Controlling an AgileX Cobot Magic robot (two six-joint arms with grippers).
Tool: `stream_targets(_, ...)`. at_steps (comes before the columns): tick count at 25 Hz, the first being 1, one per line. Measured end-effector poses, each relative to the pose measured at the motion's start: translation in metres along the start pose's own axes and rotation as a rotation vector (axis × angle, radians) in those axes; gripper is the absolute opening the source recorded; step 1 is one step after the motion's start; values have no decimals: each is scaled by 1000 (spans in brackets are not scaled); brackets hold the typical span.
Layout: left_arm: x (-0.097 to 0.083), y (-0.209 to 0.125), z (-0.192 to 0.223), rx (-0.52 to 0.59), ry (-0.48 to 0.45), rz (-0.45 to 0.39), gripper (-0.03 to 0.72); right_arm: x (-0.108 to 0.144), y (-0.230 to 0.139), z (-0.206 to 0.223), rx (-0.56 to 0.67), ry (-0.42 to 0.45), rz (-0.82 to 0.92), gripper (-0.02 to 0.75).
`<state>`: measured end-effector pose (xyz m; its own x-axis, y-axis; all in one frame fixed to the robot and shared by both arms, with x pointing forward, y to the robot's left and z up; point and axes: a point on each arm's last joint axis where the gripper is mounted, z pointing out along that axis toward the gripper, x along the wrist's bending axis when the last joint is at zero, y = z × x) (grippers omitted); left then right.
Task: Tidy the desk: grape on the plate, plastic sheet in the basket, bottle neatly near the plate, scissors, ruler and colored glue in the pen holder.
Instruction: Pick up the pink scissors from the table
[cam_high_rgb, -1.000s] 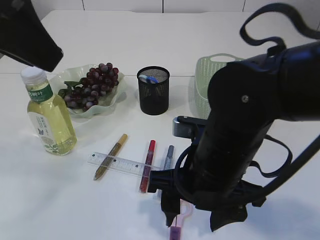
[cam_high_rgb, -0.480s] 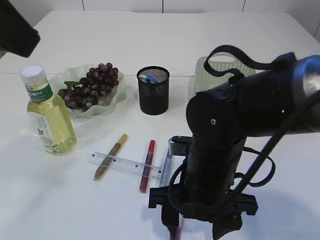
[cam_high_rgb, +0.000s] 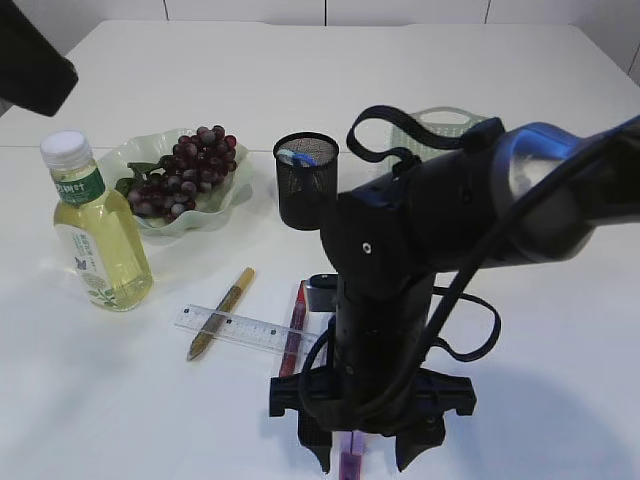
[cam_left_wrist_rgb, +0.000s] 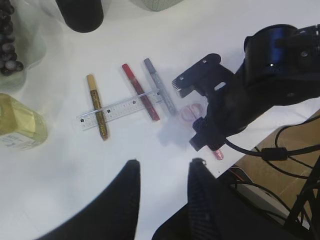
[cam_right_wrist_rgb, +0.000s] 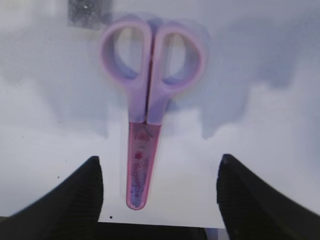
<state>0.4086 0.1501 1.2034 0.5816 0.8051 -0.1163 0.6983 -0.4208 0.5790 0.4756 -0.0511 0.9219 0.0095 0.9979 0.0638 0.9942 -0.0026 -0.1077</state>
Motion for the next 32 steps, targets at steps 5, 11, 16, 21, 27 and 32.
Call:
stream_targets(5, 0, 0, 0, 0, 0, 0, 241, 3, 2, 4, 6, -6, -3, 527)
stream_targets(11, 0, 0, 0, 0, 0, 8, 241, 4, 3, 17, 41, -22, 13, 523)
stream_targets(16, 0, 0, 0, 0, 2, 11, 241, 9, 8, 16, 28, -11, 13, 523)
stream_targets(21, 0, 0, 0, 0, 3, 11, 241, 10, 10, 15, 17, -3, 48, 523)
stream_targets(27, 1, 0, 0, -2, 16, 18, 241, 10, 10, 15, 17, -3, 94, 522)
stream_targets(32, 2, 0, 0, -3, 25, 20, 241, 10, 10, 15, 17, -3, 98, 521)
